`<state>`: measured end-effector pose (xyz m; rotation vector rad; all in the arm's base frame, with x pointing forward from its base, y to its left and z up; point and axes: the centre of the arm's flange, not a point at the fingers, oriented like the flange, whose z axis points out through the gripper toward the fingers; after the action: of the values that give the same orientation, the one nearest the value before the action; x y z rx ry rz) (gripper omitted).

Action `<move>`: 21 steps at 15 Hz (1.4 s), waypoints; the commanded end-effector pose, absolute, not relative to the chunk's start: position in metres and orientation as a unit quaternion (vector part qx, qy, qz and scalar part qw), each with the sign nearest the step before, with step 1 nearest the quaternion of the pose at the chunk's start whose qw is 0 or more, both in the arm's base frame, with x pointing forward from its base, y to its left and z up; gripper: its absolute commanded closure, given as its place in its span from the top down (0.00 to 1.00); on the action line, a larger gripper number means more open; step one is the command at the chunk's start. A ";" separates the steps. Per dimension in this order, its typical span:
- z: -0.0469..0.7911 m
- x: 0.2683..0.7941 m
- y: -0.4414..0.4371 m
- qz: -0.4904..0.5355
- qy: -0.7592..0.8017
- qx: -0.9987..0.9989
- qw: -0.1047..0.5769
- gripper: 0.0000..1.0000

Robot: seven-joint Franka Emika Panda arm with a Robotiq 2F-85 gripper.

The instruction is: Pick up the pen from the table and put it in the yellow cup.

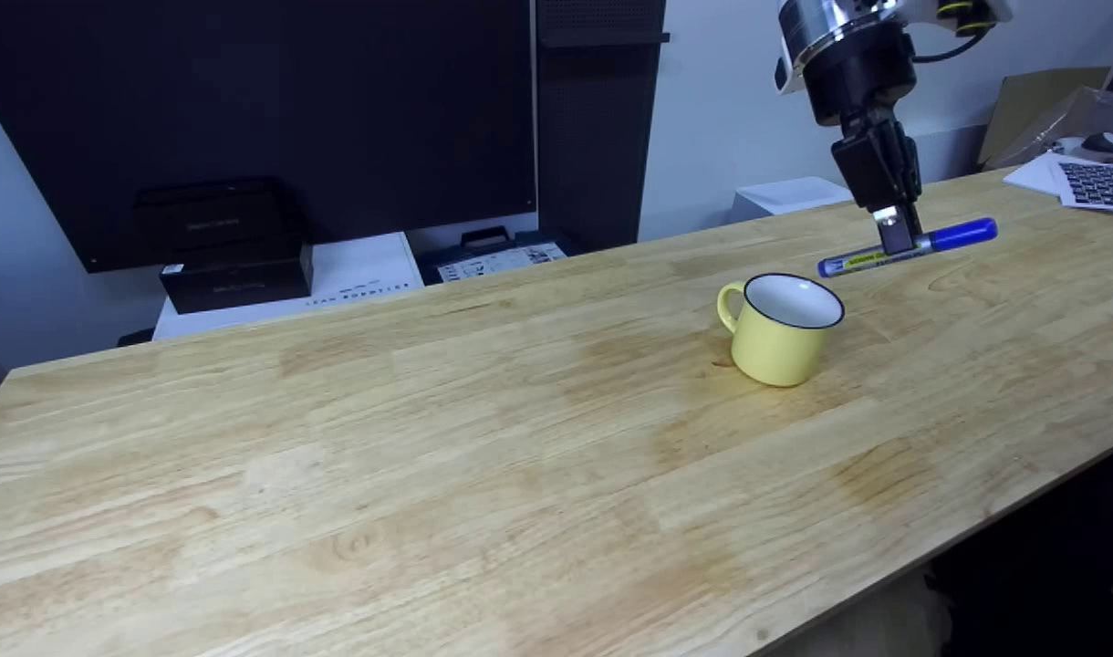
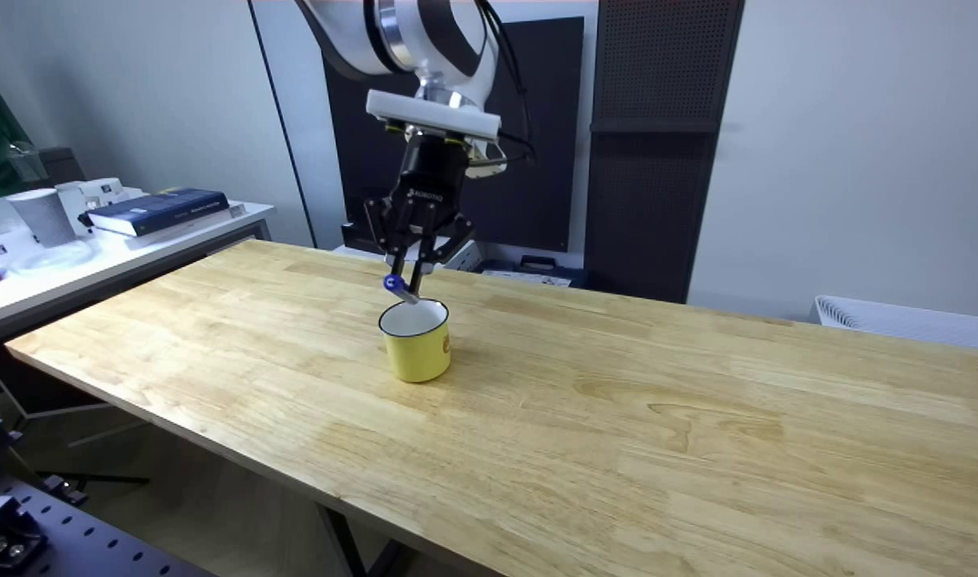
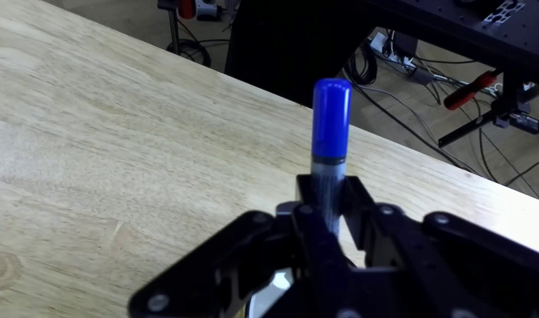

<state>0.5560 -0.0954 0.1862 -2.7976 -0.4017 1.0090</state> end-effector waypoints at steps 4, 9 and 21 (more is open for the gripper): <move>0.147 0.576 -0.094 0.357 -0.140 -0.919 0.097 0.05; 0.130 0.581 -0.088 0.367 -0.147 -0.913 0.102 0.46; 0.173 0.600 -0.077 0.295 -0.185 -0.935 0.067 1.00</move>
<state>0.5937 -0.0789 0.1468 -2.7498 -0.5109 0.9706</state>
